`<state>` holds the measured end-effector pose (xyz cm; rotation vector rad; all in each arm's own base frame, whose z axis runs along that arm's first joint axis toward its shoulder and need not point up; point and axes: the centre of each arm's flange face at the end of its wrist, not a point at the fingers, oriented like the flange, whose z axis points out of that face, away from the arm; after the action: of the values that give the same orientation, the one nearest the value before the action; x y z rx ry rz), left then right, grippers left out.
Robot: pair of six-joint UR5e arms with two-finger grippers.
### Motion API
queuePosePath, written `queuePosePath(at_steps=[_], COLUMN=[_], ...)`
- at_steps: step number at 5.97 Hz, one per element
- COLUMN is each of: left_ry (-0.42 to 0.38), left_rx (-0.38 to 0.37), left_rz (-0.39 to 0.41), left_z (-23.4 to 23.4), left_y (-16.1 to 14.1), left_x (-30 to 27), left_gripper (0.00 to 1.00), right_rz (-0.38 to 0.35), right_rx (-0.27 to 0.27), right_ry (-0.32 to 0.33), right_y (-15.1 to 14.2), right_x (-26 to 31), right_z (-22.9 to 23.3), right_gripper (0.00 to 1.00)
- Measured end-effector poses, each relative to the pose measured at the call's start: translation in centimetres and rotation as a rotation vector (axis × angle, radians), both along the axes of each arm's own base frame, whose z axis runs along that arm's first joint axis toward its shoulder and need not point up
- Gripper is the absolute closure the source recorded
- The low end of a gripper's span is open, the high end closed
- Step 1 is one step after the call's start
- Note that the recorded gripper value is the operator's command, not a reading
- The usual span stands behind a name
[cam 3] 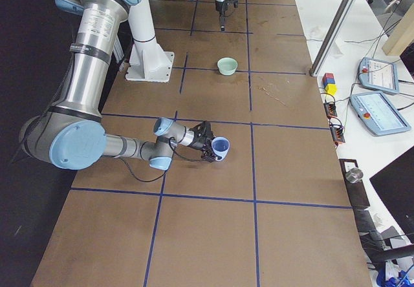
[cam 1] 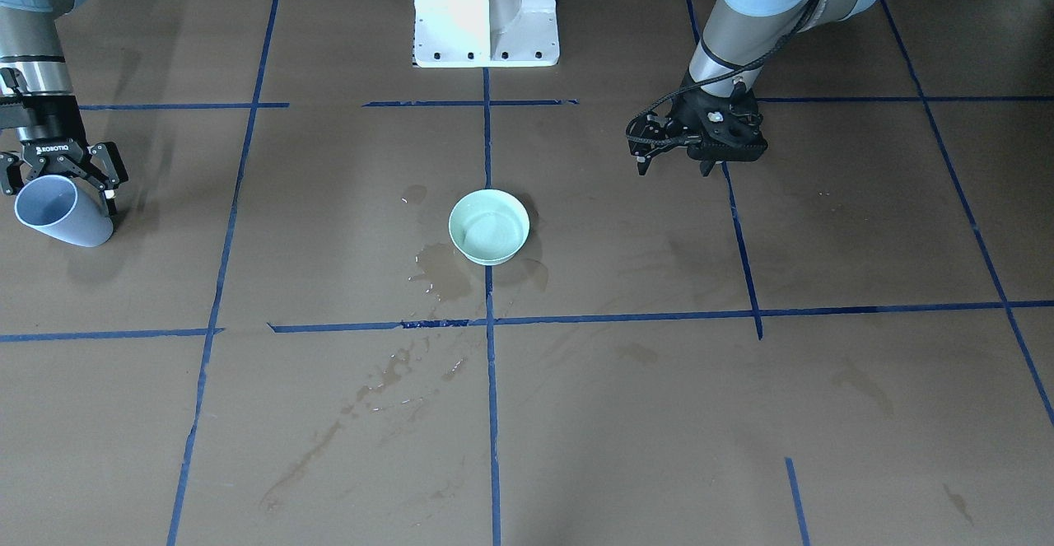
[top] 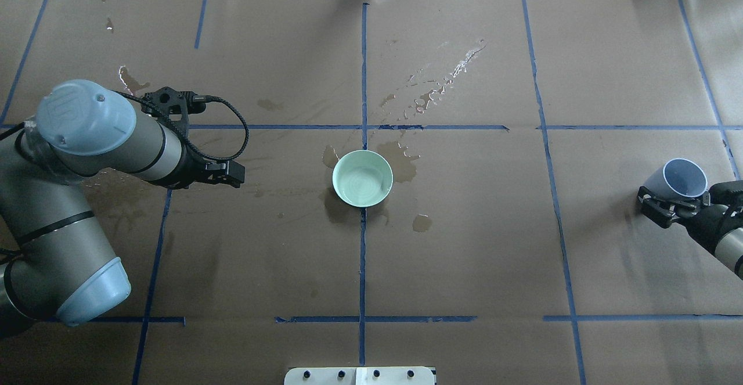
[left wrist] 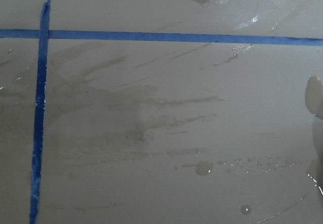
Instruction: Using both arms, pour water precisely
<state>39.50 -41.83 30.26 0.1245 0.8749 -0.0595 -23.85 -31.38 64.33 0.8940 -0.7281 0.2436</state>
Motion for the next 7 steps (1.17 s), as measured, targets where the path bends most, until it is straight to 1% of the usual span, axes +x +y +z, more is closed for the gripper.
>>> queuePosePath(at_steps=[1, 2, 4, 5, 6, 7], left_ry=[0.0, 0.001, 0.006, 0.015, 0.027, 0.037], left_rx=[0.0, 0.0, 0.003, 0.002, -0.007, -0.015], left_rz=[0.0, -0.001, 0.0, -0.001, -0.002, -0.001], left_z=[0.0, 0.0, -0.3, -0.7, -1.2, -1.5], left_y=[0.0, 0.0, 0.1, 0.3, 0.6, 0.8], left_x=[0.0, 0.0, -0.1, -0.4, -0.6, -0.7], left_gripper=[0.0, 0.0, 0.0, 0.0, 0.0, 0.0], right_rz=[0.008, 0.013, 0.017, 0.023, 0.027, 0.016], right_rx=[0.003, 0.006, 0.022, 0.05, 0.083, 0.121], right_ry=[0.002, 0.002, -0.013, -0.006, -0.007, -0.016], right_y=[0.0, -0.1, -0.4, -0.7, -1.0, -1.4], right_x=[0.1, 0.1, 0.2, 0.4, 0.3, -0.4], right_z=[0.0, 0.0, -1.3, -2.4, -4.0, -6.3], right_gripper=[0.79, 0.88, 0.96, 0.96, 0.92, 0.91])
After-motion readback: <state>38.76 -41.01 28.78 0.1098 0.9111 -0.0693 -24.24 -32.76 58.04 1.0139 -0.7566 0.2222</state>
